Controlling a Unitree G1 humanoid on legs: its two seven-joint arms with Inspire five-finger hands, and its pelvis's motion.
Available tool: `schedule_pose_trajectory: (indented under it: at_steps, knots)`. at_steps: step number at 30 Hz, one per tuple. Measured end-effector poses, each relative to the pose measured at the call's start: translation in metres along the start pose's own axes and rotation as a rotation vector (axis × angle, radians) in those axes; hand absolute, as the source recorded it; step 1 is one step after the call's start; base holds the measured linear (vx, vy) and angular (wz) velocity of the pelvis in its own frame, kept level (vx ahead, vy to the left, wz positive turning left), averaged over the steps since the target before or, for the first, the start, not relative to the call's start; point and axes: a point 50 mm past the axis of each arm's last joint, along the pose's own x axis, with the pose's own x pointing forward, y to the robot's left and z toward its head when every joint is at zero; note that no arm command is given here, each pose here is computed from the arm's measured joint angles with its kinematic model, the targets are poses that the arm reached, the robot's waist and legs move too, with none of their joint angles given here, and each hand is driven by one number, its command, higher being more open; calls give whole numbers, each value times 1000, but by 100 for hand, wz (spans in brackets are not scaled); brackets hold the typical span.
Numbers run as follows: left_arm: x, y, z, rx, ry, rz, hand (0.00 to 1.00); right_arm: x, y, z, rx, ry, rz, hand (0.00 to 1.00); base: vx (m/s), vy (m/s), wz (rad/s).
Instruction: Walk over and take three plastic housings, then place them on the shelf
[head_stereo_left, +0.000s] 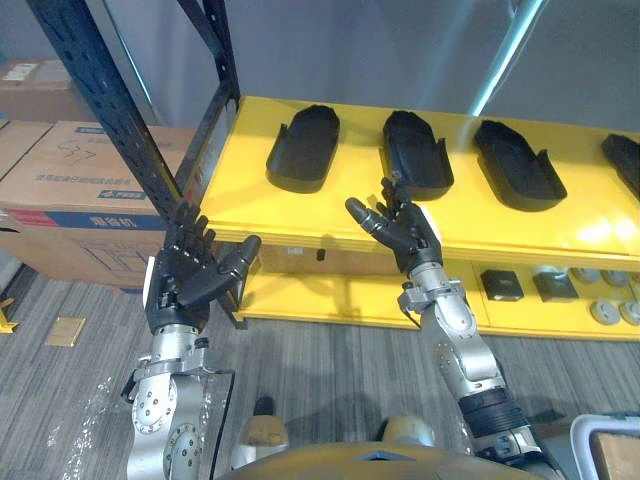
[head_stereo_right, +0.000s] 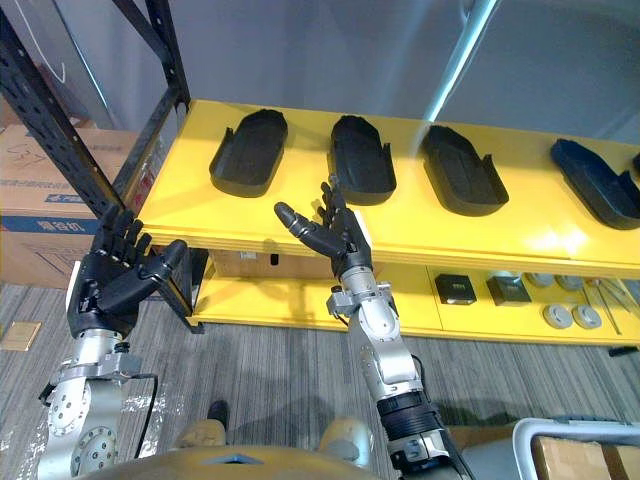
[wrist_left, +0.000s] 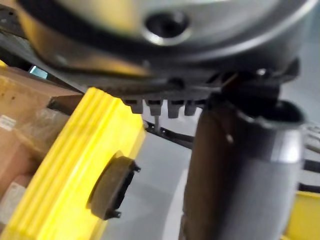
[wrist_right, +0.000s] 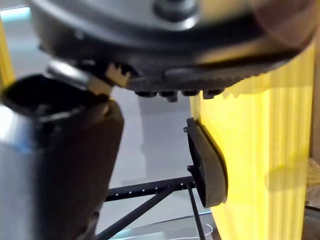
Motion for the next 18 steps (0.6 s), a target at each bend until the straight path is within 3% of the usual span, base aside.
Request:
schedule_pose_trajectory:
  at_steps: [3, 9, 18]
  knots:
    - [5, 3, -8, 21, 26, -21, 100, 2, 0, 11, 16, -53, 0, 100, 183, -91, 71]
    - [-9, 3, -22, -40, 79, 40, 100, 0, -13, 16, -62, -60, 21, 100, 116, -132, 3]
    - [-12, -5, -28, -73, 95, 14, 100, 9, 1, 20, -79, -87, 68, 100, 163, 3, -44]
